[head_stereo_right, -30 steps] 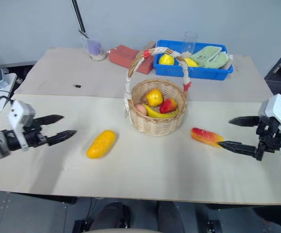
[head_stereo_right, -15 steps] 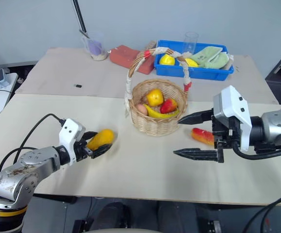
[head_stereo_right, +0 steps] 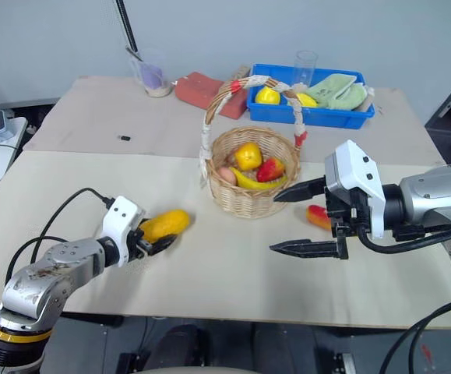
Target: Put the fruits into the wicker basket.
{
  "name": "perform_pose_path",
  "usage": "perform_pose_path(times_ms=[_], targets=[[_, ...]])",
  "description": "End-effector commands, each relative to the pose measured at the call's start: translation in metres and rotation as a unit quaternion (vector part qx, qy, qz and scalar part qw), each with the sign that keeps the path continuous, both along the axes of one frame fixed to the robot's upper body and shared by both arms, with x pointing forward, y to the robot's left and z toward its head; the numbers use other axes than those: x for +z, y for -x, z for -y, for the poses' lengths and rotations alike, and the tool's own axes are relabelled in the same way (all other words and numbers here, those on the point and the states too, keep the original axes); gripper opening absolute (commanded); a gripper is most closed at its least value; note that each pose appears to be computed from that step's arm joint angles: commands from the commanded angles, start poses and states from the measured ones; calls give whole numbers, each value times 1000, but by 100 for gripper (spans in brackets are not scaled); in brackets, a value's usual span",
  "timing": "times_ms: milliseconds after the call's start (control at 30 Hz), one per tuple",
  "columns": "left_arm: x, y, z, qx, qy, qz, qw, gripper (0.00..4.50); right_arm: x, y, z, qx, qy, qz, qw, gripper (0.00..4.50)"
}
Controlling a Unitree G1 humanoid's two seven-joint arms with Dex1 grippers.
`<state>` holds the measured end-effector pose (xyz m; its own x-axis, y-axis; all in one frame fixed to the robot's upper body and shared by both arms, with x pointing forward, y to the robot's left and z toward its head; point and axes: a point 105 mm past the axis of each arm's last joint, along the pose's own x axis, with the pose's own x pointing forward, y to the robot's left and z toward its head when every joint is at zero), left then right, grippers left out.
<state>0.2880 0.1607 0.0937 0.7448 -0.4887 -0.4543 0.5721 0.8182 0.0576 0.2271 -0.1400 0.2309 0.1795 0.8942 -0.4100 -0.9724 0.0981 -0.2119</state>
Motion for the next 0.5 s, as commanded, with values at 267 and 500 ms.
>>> perform_pose_path(times_ms=[267, 500], targets=[[61, 14, 35, -208, 35, 120, 970, 254, 14, 3, 14, -43, -5, 35, 998, 450], [115, -9, 96, -321, 50, 213, 921, 254, 34, -3, 40, -133, -14, 80, 988, 450]])
